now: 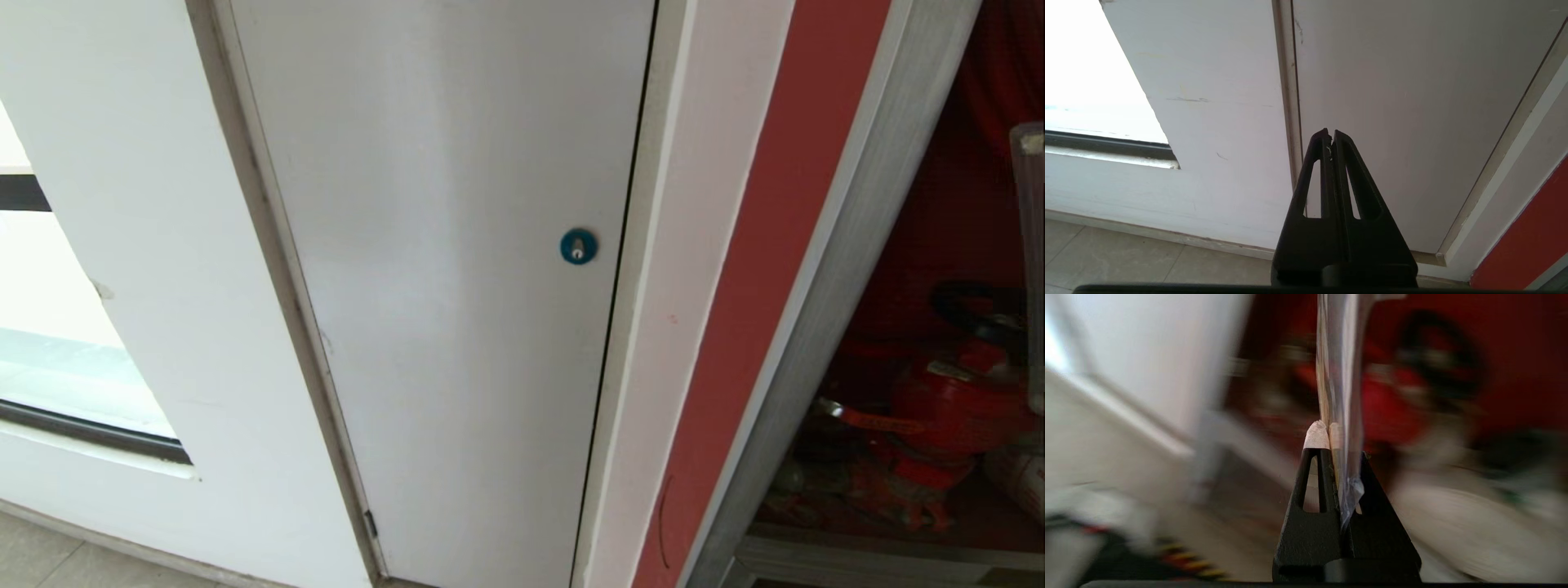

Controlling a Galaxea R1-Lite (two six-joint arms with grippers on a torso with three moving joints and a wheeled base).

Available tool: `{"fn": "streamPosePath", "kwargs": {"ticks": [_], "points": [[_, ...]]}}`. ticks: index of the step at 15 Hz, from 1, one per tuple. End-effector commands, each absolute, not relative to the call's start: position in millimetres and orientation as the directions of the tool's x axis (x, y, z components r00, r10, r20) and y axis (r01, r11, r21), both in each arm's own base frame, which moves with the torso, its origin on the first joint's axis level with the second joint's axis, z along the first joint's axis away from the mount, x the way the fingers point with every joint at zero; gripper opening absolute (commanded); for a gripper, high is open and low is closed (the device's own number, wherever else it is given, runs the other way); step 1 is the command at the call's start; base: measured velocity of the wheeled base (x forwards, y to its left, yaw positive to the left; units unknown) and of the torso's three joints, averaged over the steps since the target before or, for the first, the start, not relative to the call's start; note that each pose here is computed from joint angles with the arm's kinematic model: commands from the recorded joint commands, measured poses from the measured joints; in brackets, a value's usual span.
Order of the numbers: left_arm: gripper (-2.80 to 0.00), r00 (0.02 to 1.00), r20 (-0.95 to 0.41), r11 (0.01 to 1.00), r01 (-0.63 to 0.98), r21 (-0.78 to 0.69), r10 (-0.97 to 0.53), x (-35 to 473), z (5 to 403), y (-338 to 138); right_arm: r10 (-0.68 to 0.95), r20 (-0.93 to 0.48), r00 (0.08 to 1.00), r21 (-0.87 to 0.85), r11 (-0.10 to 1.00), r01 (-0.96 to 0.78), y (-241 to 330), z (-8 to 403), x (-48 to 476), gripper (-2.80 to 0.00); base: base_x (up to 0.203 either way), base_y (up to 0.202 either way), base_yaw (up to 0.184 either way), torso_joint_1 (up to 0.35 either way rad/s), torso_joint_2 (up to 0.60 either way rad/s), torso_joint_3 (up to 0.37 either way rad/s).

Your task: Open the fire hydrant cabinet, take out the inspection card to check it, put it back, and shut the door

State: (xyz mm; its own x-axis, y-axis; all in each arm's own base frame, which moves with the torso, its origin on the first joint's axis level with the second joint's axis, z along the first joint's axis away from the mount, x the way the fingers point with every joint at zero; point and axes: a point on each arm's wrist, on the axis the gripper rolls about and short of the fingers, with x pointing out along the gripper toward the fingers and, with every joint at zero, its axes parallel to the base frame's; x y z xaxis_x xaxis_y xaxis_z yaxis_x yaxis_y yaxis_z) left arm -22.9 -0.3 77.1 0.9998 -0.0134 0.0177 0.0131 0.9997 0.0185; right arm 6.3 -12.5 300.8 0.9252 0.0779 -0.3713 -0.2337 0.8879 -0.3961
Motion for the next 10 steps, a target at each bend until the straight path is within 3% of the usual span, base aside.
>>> {"fn": "streamPosePath", "kwargs": {"ticks": [1, 6, 10], "points": [[-2.8, 1.0, 0.011, 1.0, 0.014, 0.019, -0.014, -22, 76, 0, -0.001, -0.364, 0.931, -0.47, 0.863, -0.183, -13, 303, 7, -2.8, 0.0, 0.0, 0.0, 0.0, 0.0, 0.0], [-2.8, 1.0, 0.011, 1.0, 0.014, 0.019, -0.014, -22, 76, 0, -0.248, -0.364, 0.898, -0.676, 0.733, -0.072, -10, 319, 13, -2.8, 0.0, 0.0, 0.0, 0.0, 0.0, 0.0], [-2.8, 1.0, 0.011, 1.0, 0.014, 0.019, -0.014, -22, 76, 0, -0.536, -0.341, 0.773, -0.862, 0.507, -0.029, -11, 330, 24, -2.8, 0.0, 0.0, 0.0, 0.0, 0.0, 0.0]]}}
